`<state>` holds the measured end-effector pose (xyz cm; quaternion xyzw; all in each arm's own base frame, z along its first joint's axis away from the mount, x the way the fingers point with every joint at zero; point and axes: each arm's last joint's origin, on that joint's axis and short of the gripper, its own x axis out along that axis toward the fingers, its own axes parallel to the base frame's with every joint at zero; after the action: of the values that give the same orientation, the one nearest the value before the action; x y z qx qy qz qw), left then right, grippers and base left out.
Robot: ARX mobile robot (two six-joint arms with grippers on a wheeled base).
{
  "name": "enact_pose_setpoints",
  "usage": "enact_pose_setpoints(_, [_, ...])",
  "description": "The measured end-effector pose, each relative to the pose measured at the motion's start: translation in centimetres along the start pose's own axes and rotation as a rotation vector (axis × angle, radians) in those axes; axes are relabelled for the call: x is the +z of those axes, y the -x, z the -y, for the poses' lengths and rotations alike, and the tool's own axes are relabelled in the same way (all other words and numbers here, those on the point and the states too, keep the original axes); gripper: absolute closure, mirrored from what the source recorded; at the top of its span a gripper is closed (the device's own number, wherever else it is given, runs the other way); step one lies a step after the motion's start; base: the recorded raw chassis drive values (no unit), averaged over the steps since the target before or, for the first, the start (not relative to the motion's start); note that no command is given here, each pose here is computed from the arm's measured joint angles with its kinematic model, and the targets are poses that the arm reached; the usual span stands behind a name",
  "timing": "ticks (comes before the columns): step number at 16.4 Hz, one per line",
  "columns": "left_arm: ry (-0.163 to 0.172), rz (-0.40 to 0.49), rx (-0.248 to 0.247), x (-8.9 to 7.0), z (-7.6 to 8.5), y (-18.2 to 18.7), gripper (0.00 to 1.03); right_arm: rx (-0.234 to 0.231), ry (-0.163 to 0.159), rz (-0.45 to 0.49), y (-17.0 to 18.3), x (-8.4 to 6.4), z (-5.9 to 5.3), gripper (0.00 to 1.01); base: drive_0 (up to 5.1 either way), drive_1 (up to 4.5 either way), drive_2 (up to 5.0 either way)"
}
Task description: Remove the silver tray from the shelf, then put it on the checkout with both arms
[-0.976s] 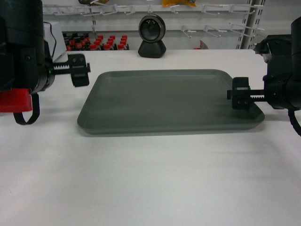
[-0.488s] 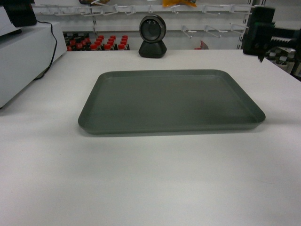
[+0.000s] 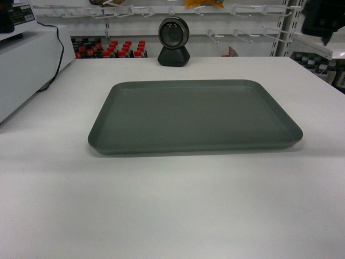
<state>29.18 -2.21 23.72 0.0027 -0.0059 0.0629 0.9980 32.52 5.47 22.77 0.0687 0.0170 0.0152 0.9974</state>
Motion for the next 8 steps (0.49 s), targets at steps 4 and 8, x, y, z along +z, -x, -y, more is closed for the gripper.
enact_pose_setpoints(4, [-0.004,-0.026,-0.118,-1.9,-0.6,3.7,0.59,-0.028,0.107,0.013,5.5,-0.4,1.4,0.48,0.0,0.00,0.0])
enact_pose_setpoints(8, [0.001,-0.021,-0.120,-3.8,-2.0,7.7,1.03,-0.033,0.130,-0.012,13.2,-0.9,2.4,0.94,0.0,0.00,0.0])
